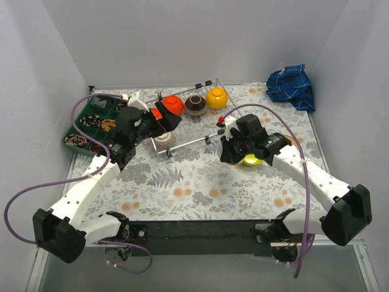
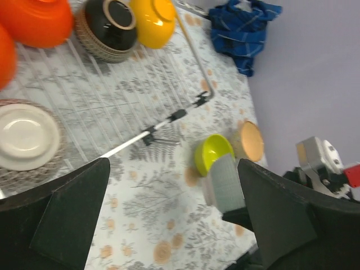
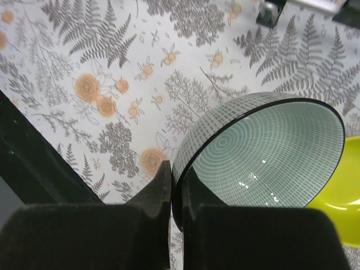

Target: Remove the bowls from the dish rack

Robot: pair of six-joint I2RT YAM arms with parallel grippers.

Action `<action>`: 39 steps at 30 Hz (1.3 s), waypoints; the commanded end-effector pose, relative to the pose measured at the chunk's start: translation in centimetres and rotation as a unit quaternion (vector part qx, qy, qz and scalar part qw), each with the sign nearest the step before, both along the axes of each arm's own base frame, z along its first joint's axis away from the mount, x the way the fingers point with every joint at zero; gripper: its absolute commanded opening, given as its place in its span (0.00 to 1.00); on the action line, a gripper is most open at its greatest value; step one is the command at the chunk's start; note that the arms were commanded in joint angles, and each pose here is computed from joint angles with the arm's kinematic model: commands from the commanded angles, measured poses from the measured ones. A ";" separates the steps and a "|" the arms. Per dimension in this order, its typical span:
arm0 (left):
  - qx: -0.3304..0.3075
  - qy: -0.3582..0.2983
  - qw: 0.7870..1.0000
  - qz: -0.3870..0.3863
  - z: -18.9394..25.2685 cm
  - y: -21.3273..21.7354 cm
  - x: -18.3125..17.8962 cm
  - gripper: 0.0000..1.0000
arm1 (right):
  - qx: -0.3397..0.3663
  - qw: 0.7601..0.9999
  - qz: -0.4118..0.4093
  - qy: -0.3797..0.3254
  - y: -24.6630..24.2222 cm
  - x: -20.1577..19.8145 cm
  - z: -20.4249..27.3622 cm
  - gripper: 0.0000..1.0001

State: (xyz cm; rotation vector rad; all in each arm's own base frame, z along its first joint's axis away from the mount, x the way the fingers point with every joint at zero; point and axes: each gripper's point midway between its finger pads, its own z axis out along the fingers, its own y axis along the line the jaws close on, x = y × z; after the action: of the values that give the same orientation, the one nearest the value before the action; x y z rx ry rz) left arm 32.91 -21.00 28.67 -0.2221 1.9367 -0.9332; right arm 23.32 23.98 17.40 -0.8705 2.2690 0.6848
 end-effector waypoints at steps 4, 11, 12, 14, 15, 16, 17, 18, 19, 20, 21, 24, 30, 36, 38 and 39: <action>0.159 0.002 0.984 0.086 -4.0 6.4 -1.0 0.98 | -0.075 0.997 -0.012 -0.021 -1.3 -1.6 -2.1 0.01; 0.181 0.004 0.978 0.101 -4.4 7.7 -1.9 0.98 | -0.159 0.986 -0.032 -0.030 -1.0 -1.1 -5.5 0.01; 0.183 0.006 0.978 0.101 -4.5 7.8 -2.1 0.98 | -0.168 0.984 -0.041 -0.034 -1.0 -0.7 -5.7 0.01; 0.185 0.004 0.977 0.106 -4.4 8.2 -2.3 0.98 | -0.179 0.982 -0.044 -0.033 -0.8 -0.7 -6.5 0.01; 0.186 0.006 0.977 0.105 -4.5 8.2 -2.5 0.98 | -0.187 0.980 -0.054 -0.033 -0.9 -0.4 -7.0 0.01; 0.186 0.004 0.977 0.107 -4.3 8.4 -2.6 0.98 | -0.191 0.979 -0.061 -0.034 -1.0 -0.3 -7.3 0.01; 0.187 0.004 0.976 0.110 -4.3 8.5 -2.7 0.98 | -0.202 0.977 -0.066 -0.032 -1.5 -0.3 -7.9 0.01; 0.189 0.006 0.976 0.109 -4.5 8.6 -2.8 0.98 | -0.216 0.972 -0.080 -0.038 -2.0 0.1 -8.3 0.01; 0.190 0.006 0.976 0.111 -4.5 8.7 -2.9 0.98 | -0.225 0.970 -0.086 -0.043 -2.4 0.3 -8.6 0.01; 0.190 0.005 0.976 0.110 -4.4 8.8 -3.0 0.98 | -0.236 0.966 -0.090 -0.045 -2.8 0.4 -9.1 0.01; 0.191 0.006 0.976 0.109 -4.5 8.8 -3.1 0.98 | -0.246 0.962 -0.100 -0.055 -3.4 0.8 -9.2 0.01; 0.192 0.005 0.975 0.107 -4.5 8.8 -3.2 0.98 | -0.265 0.957 -0.102 -0.060 -4.0 1.3 -10.0 0.01; 0.196 0.001 0.975 0.102 -4.2 8.7 -3.2 0.98 | -0.299 0.944 -0.124 -0.068 -5.8 2.5 -11.3 0.01; 0.216 -0.002 0.972 0.087 -4.5 8.6 -3.0 0.98 | -0.314 0.938 -0.134 -0.066 -7.1 2.8 -12.1 0.01; 0.220 0.000 0.972 0.077 -4.7 8.4 -3.0 0.98 | -0.320 0.936 -0.135 -0.060 -7.6 2.4 -12.6 0.01; 0.224 -0.002 0.972 0.073 -4.7 8.3 -2.9 0.98 | -0.321 0.935 -0.136 -0.057 -7.9 2.3 -12.7 0.01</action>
State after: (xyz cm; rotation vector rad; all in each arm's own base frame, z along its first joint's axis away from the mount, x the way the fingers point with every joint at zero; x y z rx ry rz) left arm 29.84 -12.79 23.65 -0.1529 2.0409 -0.4043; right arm 24.80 17.21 4.45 -0.8512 2.5006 -0.1871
